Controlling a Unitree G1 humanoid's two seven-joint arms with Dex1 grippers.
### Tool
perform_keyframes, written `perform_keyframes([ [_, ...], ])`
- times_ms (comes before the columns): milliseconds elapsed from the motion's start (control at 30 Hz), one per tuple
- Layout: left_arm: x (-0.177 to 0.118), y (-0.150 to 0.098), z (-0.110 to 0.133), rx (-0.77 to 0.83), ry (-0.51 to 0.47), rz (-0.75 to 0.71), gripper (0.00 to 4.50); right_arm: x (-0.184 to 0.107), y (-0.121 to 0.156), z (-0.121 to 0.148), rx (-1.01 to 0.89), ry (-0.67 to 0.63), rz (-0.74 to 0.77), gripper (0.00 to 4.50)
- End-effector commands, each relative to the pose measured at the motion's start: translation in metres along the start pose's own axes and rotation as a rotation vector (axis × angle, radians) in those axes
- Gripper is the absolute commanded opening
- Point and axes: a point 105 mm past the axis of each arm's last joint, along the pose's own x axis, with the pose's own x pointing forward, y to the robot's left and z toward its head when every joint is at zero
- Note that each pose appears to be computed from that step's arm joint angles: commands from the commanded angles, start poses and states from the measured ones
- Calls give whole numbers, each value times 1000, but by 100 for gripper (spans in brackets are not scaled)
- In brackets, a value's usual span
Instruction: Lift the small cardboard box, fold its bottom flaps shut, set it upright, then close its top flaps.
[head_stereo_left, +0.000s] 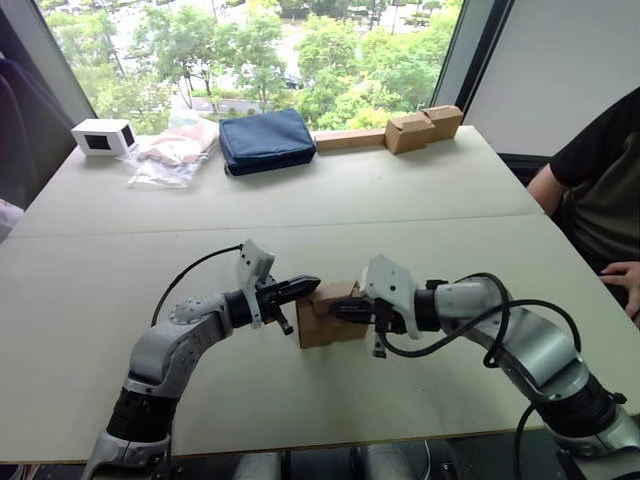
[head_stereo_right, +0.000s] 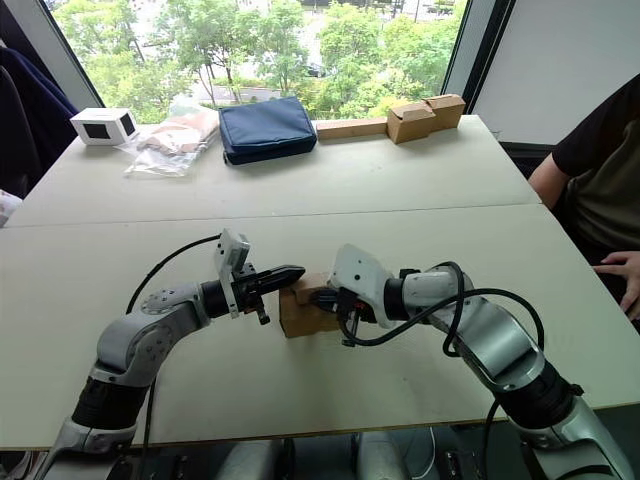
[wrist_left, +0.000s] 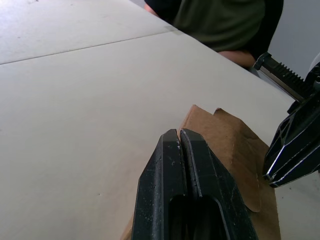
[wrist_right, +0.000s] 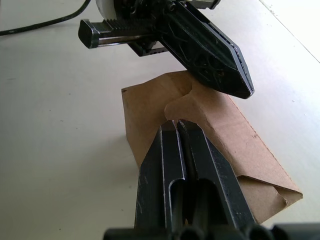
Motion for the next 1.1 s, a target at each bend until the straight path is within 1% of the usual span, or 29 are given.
perform_keyframes([
  [33, -2, -2, 8, -11, -36, 0, 5, 0, -1, -1, -54, 15, -7, 0],
  [300, -2, -3, 8, -19, -32, -6, 5, 4, -1, -5, -66, 23, -15, 0],
  [500, 0, -4, 7, -31, -34, -7, 5, 6, -7, -11, -122, 54, -43, 0],
  [600, 0, -5, 5, -36, -27, -9, 5, 7, -8, -14, -138, 70, -51, 0],
  [733, 0, -6, 1, -4, -3, -8, 5, 9, -10, -22, -132, 91, -55, 0],
  [1100, 1, -12, -6, 52, 40, -32, 5, 10, -14, -16, -110, 56, -69, 0],
])
